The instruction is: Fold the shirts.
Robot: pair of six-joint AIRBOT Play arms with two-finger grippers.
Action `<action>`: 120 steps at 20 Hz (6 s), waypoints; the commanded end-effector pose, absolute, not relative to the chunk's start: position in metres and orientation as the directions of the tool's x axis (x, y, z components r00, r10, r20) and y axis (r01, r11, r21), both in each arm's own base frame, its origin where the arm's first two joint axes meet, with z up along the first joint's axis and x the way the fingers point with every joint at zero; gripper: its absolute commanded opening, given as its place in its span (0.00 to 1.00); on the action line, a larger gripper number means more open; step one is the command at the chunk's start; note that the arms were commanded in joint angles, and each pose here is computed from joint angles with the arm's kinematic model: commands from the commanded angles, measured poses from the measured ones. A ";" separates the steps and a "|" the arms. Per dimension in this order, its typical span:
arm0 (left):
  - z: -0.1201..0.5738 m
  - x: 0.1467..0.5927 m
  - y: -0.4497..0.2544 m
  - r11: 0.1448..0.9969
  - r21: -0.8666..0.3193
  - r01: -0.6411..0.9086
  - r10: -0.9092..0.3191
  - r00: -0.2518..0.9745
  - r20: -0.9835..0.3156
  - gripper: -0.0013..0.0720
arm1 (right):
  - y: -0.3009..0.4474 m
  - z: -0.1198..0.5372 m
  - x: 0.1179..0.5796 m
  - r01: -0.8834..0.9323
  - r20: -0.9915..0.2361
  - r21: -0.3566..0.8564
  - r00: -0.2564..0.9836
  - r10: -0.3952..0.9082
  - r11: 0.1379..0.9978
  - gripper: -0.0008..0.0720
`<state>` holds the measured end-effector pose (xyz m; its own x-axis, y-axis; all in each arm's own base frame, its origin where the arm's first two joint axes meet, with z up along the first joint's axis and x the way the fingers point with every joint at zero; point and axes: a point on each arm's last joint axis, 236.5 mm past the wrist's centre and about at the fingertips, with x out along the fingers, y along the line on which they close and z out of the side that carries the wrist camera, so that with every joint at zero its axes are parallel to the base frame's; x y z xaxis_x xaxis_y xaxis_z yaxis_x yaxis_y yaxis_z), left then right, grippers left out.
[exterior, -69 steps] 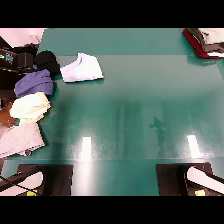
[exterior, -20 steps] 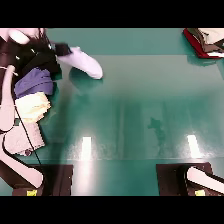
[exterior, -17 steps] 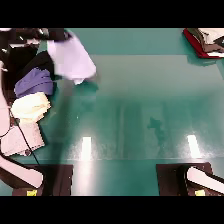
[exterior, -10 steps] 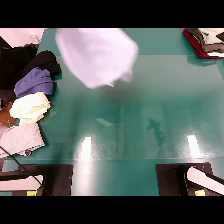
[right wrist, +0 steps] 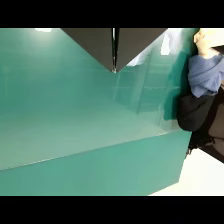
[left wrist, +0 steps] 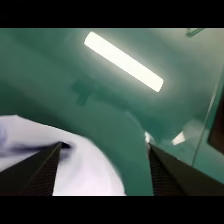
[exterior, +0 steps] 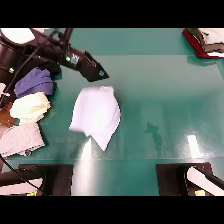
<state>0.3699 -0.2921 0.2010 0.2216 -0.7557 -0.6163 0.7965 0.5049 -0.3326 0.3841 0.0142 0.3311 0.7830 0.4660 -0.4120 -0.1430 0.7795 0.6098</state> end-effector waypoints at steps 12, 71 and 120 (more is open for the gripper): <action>-0.007 0.292 -0.087 0.859 -0.488 0.156 -0.496 0.019 -0.868 0.68 | 0.009 0.312 0.374 -0.110 -0.499 0.557 0.748 0.438 0.823 0.04; 0.192 0.327 -0.129 0.833 -0.384 0.397 -0.544 0.470 -0.695 0.05 | 0.326 -0.029 0.424 -0.194 -0.700 0.620 0.302 0.647 0.761 0.03; 0.073 0.332 -0.099 0.908 -0.361 0.212 -0.418 0.420 -0.806 0.05 | 0.029 0.016 0.423 0.107 -0.870 0.420 0.331 0.366 0.901 0.60</action>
<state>0.3315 -0.0995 0.0734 0.4186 -0.4190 -0.8058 0.2130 0.9078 -0.3614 0.4225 0.0716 0.0413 0.3145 0.4016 -0.8601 -0.0042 0.9067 0.4218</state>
